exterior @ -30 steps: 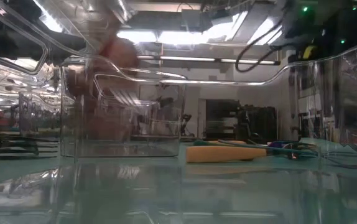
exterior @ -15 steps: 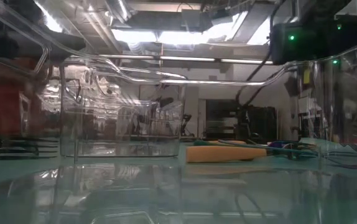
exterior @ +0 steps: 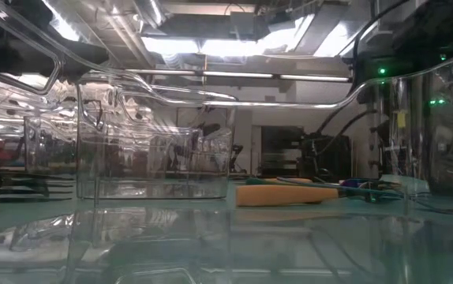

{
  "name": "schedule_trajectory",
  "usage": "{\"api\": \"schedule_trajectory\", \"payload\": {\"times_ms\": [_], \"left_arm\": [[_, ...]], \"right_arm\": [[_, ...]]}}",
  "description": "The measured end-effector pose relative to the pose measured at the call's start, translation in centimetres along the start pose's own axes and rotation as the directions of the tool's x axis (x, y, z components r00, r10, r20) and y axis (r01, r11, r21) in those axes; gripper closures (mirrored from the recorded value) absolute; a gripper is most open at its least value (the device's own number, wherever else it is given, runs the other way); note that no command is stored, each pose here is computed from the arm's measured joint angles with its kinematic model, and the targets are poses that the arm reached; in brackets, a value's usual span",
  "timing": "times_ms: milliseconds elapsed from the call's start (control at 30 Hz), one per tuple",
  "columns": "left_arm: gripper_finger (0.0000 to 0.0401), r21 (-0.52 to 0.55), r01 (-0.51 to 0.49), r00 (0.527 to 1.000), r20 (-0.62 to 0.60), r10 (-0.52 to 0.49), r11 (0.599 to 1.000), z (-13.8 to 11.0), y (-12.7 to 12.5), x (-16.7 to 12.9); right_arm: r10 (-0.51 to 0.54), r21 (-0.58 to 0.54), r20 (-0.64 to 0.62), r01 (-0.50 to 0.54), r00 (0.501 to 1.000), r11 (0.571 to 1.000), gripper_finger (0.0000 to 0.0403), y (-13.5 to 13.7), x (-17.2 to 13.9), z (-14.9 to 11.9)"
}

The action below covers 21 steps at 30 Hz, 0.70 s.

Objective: Sort silverware by color (type)
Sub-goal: Put the blue fork into the center transparent bin

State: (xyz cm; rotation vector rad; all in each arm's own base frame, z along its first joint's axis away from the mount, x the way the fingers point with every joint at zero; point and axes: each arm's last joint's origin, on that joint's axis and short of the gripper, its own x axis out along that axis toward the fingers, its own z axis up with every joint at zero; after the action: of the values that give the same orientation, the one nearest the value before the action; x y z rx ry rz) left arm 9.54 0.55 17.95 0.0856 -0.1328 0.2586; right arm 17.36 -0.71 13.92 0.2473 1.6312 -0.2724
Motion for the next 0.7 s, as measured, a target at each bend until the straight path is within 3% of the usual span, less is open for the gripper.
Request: {"api": "schedule_trajectory", "payload": {"times_ms": [533, 700], "left_arm": [[0.0330, 0.000, 0.000, 1.000, 0.000, 0.000, 1.000, 0.01, 0.00, 0.00], [0.0330, 0.000, 0.000, 1.000, 0.000, 0.000, 1.000, 0.00, 0.00, 0.00]], "right_arm": [[0.034, -0.015, -0.005, -0.035, 0.999, 0.999, 0.0236, 0.11, 0.04, 0.02], [0.048, -0.024, -0.005, -0.048, 0.999, 0.999, 0.0276, 0.16, 0.05, 0.04]]}}
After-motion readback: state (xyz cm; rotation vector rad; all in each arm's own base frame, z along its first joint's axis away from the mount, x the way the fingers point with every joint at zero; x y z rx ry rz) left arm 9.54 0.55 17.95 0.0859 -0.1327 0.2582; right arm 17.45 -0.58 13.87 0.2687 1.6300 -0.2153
